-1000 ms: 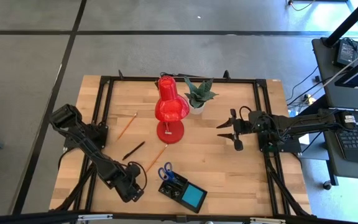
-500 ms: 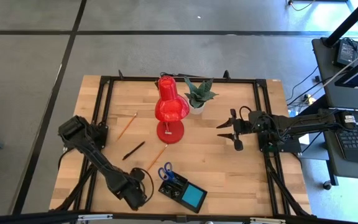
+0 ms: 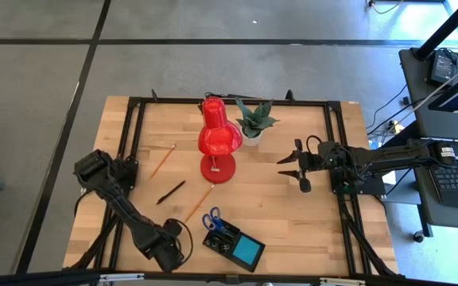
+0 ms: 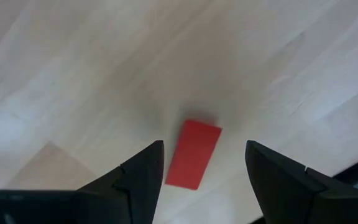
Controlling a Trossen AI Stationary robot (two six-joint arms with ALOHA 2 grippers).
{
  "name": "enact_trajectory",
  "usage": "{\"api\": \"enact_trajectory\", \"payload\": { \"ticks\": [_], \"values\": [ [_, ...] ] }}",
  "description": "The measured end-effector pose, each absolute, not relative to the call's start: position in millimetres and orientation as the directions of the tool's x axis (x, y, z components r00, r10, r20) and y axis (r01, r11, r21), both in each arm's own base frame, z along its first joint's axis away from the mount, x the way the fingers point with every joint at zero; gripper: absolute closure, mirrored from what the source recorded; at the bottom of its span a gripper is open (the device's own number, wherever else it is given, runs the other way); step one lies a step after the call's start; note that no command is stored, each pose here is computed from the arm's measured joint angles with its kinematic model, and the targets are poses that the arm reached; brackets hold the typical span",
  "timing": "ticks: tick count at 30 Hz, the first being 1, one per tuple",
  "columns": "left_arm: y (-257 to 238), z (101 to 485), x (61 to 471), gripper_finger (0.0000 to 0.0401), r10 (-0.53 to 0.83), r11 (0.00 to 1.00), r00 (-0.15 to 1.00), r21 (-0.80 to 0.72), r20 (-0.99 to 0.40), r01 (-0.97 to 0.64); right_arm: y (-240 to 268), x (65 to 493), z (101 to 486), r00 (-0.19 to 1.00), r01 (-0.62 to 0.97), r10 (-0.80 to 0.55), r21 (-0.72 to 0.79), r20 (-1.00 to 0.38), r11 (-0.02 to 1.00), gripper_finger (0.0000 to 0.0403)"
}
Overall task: Pick and place office supplies into organizer
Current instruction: Put the red eraser into the black desk organizer
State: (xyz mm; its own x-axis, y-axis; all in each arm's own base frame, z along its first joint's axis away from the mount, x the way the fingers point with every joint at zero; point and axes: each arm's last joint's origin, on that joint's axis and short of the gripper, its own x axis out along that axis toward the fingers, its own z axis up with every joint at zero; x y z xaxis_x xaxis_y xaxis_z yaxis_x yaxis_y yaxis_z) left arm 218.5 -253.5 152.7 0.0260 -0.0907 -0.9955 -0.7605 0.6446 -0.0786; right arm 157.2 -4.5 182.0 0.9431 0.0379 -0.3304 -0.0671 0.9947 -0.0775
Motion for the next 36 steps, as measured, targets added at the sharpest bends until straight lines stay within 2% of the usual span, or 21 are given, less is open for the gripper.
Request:
{"api": "enact_trajectory", "payload": {
  "ticks": [8, 18, 36],
  "values": [
    [-256.0, 135.8, 220.0, 0.0184, -0.084, 0.656, -0.052, -0.016, -0.995, -0.754, -4.5, 157.2, 182.1, 0.943, -0.066, 0.038, -0.074, -0.33, 0.995, 0.0238],
    [-255.0, 141.2, 219.5, 0.0184, -0.063, 0.627, 0.008, -0.046, -0.998, -0.777, -4.5, 157.2, 182.0, 0.943, -0.066, 0.038, -0.074, -0.331, 0.995, 0.0238],
    [-254.7, 141.5, 219.8, 0.0184, -0.057, 0.638, 0.017, -0.049, -0.998, -0.768, -4.5, 157.2, 182.0, 0.943, -0.068, 0.038, -0.078, -0.331, 0.995, 0.0238]
  ]
}}
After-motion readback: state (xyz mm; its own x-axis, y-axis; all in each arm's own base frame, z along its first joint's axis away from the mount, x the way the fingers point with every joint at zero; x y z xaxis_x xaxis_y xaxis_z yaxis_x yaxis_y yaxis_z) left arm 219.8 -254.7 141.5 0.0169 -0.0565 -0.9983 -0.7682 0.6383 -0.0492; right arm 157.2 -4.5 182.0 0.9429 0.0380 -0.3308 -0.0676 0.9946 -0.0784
